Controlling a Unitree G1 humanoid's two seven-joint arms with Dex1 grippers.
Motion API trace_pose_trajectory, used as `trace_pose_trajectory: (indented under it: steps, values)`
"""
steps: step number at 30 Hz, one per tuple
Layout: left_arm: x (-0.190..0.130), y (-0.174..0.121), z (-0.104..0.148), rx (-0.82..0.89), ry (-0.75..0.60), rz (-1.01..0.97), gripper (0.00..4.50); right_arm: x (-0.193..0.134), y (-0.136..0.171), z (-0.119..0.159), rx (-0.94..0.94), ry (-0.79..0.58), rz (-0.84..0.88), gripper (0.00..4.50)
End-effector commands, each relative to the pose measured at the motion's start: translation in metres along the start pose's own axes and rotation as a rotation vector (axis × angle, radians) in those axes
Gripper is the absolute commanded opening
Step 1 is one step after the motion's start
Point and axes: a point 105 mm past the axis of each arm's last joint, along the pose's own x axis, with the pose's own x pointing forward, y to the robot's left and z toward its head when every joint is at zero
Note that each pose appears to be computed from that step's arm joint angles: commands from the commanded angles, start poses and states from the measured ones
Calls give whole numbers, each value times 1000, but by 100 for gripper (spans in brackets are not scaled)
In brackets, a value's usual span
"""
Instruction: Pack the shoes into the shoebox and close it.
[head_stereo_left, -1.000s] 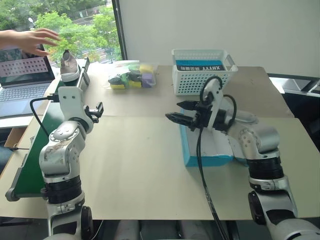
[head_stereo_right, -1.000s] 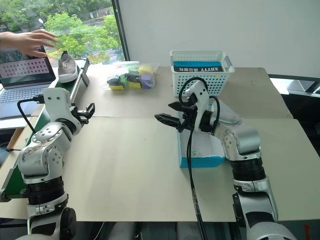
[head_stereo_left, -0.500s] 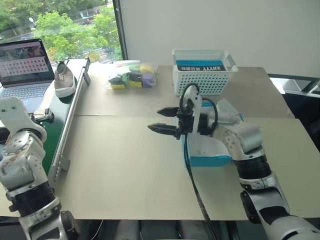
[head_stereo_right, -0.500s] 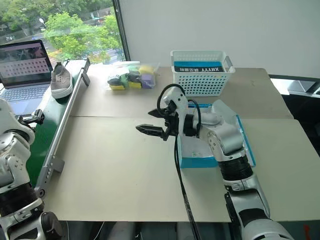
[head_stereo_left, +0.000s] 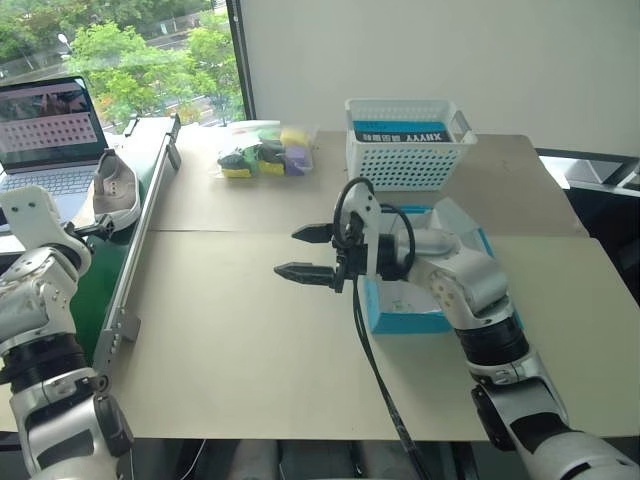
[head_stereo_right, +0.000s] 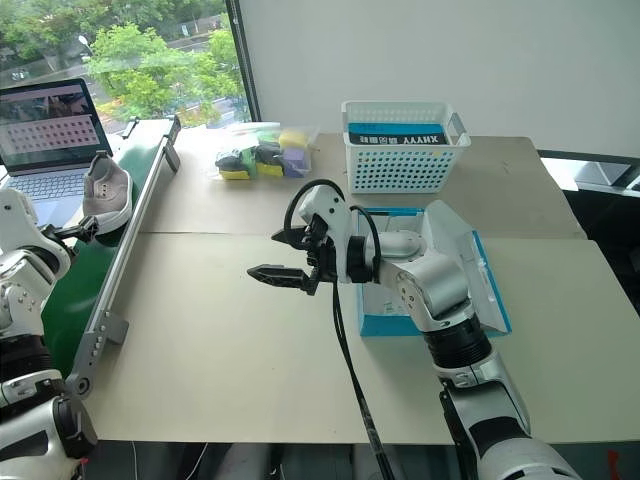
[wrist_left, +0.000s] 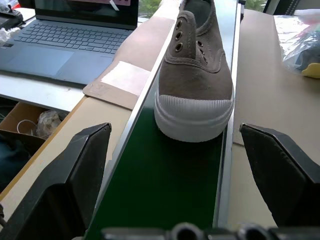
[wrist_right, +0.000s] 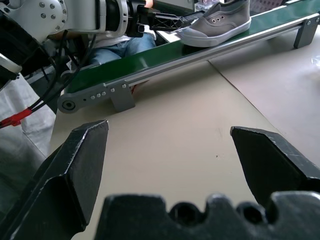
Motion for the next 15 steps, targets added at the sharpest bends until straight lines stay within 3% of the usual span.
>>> trace_pose_trajectory:
  steps: [1, 6, 9, 15]
  values:
    - [6, 1, 24, 38, -75, 6, 441, -5, 3, 14, -57, -29, -6, 450]
    - [10, 6, 25, 54, -77, 33, 441, -7, 2, 12, -57, -18, -25, 450]
    - [11, 15, 17, -23, -46, 71, 368, -8, 0, 10, -60, -7, -43, 450]
    - [8, 17, -6, -154, 25, 94, 151, -14, -10, 2, -76, 45, -89, 450]
